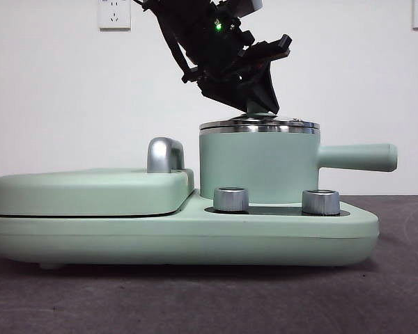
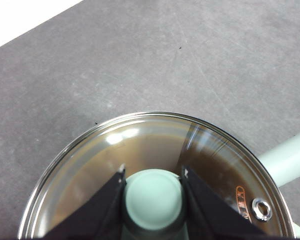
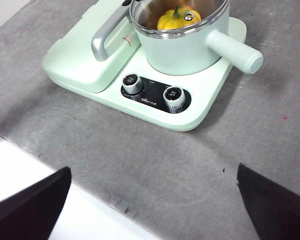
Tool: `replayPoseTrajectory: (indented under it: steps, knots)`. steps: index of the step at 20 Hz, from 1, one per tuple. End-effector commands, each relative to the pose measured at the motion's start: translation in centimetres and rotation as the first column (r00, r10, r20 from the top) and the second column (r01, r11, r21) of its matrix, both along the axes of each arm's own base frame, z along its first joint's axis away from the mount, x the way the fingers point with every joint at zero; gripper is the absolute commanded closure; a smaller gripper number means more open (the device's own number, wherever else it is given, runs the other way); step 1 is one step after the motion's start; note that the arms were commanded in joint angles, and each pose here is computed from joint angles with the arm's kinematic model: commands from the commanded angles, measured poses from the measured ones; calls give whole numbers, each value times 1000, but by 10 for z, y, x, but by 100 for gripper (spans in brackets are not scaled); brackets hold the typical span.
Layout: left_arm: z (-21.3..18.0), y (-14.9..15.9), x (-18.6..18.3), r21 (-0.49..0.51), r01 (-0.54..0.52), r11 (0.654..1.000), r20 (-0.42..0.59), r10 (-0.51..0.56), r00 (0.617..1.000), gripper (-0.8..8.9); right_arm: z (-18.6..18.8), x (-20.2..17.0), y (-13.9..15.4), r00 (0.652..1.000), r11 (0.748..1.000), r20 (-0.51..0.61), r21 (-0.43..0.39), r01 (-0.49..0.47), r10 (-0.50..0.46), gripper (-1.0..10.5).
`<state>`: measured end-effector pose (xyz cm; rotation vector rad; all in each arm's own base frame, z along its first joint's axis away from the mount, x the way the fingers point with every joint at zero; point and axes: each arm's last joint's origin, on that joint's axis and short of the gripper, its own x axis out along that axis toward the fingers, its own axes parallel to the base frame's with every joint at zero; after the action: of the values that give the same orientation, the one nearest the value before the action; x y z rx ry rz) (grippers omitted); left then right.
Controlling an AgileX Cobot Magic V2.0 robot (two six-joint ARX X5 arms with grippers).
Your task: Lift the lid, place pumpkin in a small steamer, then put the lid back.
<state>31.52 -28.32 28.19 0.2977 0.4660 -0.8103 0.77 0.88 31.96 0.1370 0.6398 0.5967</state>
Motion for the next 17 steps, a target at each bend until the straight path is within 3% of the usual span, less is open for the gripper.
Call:
replayPoseTrajectory:
  steps: [1, 5, 6, 13, 17]
  knots:
    - [-11, -2, 3, 49, -21, 999, -20, 22, 1000, 680, 2, -1, 0, 1000, 1000, 5, 16, 2, -2, 420]
    - [-9, -3, 2, 33, -32, 999, -36, 33, 999, 389, 2, -1, 0, 1000, 1000, 5, 15, 2, -2, 420]
    - [-7, -3, 1, 30, -32, 999, -34, 33, 999, 366, 2, -1, 0, 1000, 1000, 5, 15, 2, -2, 420]
    - [54, 36, -43, 23, -55, 998, -103, 58, 993, 368, 2, -1, 0, 1000, 1000, 5, 16, 0, 0, 420]
    - [89, 71, -87, 1, 29, 1000, -223, -28, 974, 369, 3, 0, 0, 1000, 1000, 9, 20, -3, 3, 420]
